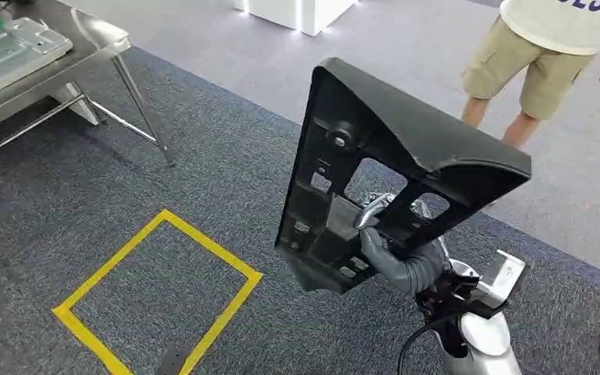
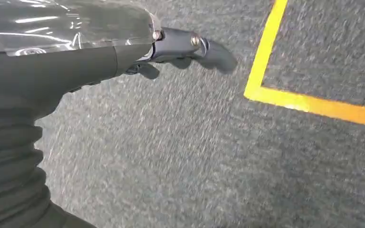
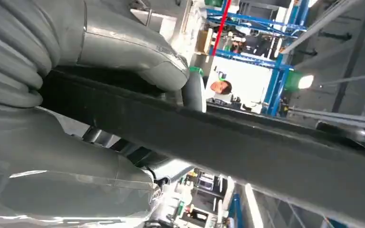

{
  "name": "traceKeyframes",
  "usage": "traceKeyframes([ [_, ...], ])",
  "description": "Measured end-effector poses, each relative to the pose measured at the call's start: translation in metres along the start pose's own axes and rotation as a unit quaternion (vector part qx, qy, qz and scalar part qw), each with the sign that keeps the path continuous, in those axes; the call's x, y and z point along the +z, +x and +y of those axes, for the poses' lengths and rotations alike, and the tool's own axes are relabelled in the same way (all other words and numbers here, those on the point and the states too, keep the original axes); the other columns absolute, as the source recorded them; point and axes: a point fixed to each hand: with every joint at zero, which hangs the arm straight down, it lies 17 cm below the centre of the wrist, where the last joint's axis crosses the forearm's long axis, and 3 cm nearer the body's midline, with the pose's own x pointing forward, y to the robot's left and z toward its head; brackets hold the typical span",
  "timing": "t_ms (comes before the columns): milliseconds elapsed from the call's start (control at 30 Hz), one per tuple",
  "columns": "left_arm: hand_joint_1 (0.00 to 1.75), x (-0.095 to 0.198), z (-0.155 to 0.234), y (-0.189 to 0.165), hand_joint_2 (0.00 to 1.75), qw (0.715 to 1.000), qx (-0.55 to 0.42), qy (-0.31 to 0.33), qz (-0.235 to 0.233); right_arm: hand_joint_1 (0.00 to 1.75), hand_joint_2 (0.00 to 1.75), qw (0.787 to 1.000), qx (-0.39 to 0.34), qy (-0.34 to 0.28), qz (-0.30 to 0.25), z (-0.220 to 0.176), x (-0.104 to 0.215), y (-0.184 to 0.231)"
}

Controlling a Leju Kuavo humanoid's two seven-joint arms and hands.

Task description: Take the parts from the cabinet and place them on the table.

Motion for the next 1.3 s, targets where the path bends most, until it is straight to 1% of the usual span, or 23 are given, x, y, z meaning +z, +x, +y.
traceKeyframes([
  [133, 0.0, 0.0, 0.002, -0.004, 1.75, 1.0, 0.002, 0.002, 0.009, 1.75, 1.75, 1.0, 0.004, -0.014, 0.008, -0.009, 0.005, -0.005],
  [267, 0.0, 0.001, 0.001, -0.019, 1.75, 0.999, 0.009, 0.003, 0.036, 1.75, 1.75, 0.999, 0.004, -0.029, 0.021, -0.018, 0.015, -0.013],
  [500, 0.0, 0.003, 0.0, -0.034, 1.75, 0.997, 0.016, 0.003, 0.07, 1.75, 1.75, 0.999, 0.008, -0.031, 0.026, -0.024, 0.02, -0.014],
  [600, 0.0, 0.004, -0.002, -0.038, 1.75, 0.996, 0.015, 0.001, 0.083, 1.75, 1.75, 0.999, 0.019, -0.029, 0.038, -0.026, 0.022, -0.018],
  [767, 0.0, 0.005, -0.003, -0.044, 1.75, 0.996, 0.018, 0.003, 0.091, 1.75, 1.75, 0.997, 0.029, -0.032, 0.065, -0.033, 0.035, -0.03],
  [1100, 0.0, 0.005, -0.001, -0.044, 1.75, 0.996, 0.034, 0.013, 0.08, 1.75, 1.75, 0.997, 0.035, -0.036, 0.061, -0.051, 0.037, -0.026],
  [1300, 0.0, 0.006, -0.003, -0.049, 1.75, 0.996, 0.033, 0.011, 0.087, 1.75, 1.75, 0.996, 0.032, -0.043, 0.07, -0.054, 0.046, -0.03],
])
